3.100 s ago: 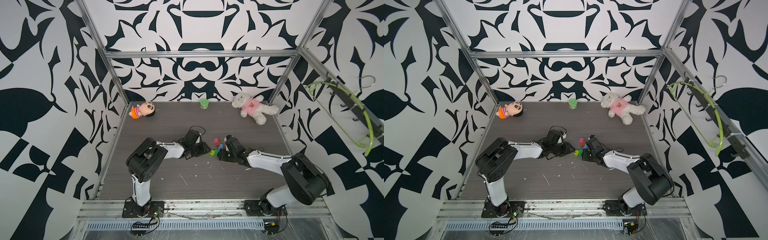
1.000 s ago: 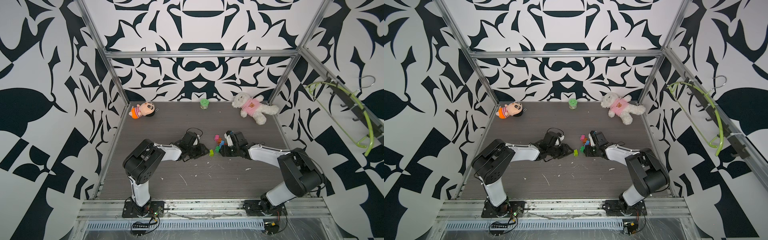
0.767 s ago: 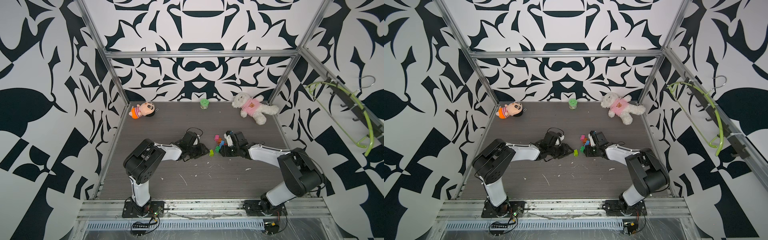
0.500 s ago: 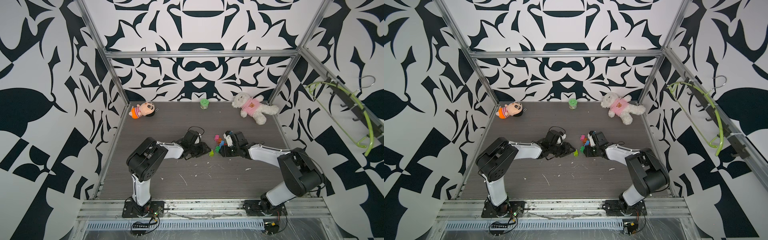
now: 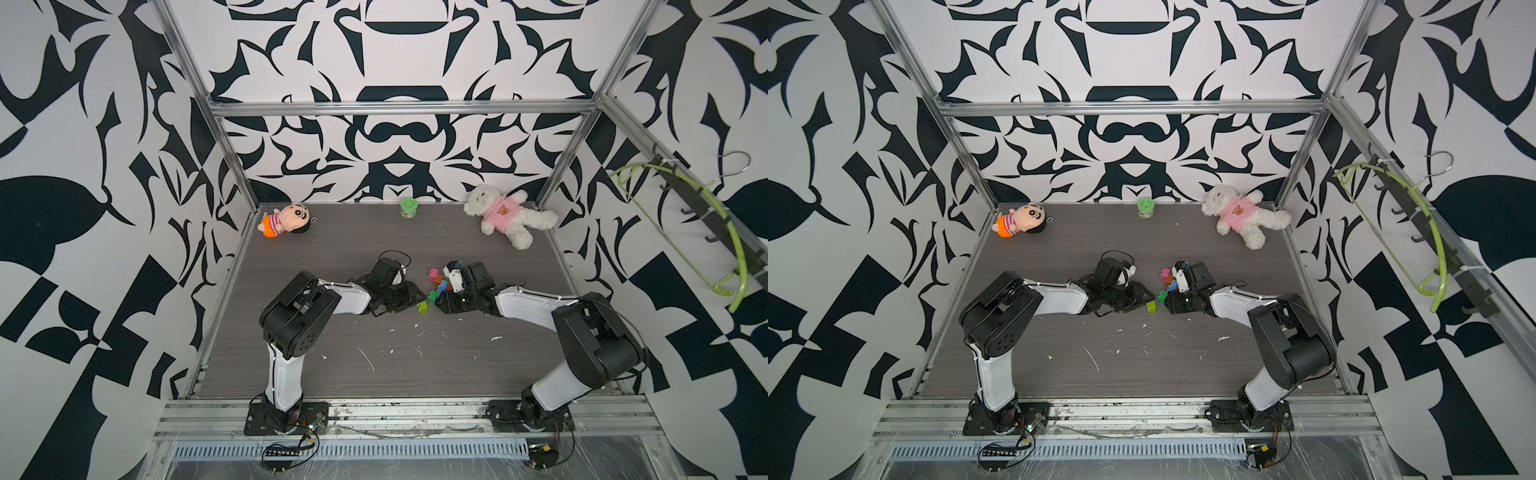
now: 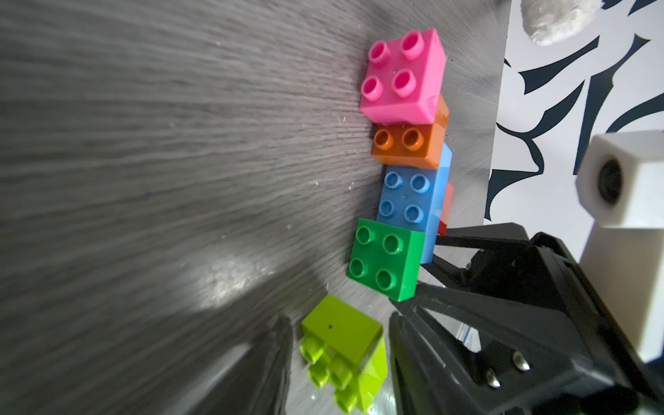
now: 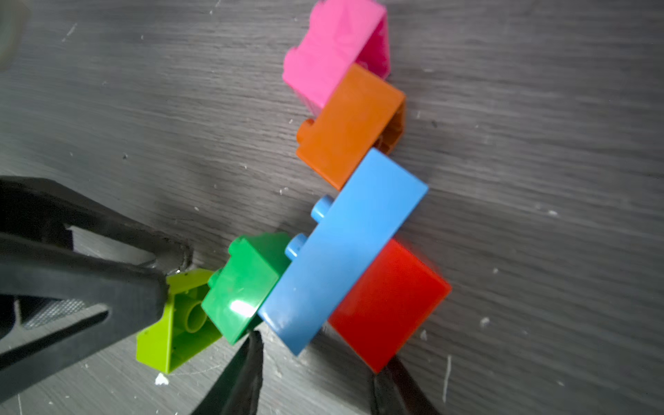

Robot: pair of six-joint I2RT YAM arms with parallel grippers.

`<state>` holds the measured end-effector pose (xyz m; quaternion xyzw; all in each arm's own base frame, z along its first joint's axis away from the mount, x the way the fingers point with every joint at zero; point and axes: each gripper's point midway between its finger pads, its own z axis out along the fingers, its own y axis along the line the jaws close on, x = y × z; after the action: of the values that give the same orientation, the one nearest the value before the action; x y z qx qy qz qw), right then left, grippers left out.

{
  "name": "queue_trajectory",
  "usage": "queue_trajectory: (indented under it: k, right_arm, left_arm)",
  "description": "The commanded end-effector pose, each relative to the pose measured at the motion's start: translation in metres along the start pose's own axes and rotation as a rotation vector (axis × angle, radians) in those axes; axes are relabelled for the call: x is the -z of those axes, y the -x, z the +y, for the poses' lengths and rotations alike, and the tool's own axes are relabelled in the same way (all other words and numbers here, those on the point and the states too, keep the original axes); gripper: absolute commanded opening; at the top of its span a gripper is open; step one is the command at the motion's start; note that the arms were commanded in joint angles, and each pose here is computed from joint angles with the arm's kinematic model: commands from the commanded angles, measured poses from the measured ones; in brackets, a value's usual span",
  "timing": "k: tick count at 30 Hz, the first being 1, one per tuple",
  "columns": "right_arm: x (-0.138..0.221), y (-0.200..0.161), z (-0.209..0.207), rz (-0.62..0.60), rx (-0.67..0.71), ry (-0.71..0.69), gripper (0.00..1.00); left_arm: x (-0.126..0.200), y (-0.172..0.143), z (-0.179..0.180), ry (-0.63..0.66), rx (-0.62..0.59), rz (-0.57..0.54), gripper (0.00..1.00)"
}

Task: Assemble the letter v with lego
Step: Adjust the lego brick at the center of the board.

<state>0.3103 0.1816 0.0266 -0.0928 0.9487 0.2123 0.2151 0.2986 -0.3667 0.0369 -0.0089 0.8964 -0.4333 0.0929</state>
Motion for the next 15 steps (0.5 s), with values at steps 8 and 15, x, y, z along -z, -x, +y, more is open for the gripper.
queue_trajectory:
  k: [8,15]
  right_arm:
    - [0.025,-0.011,-0.023,0.032,-0.155,-0.021,0.53]
    - [0.052,0.03,-0.021,-0.119,-0.343,0.109,0.62]
  left_arm:
    - [-0.008,-0.02,0.024,0.001,0.154,0.038,0.52]
    - [0.011,-0.014,0.018,0.005,0.142,-0.026,0.6]
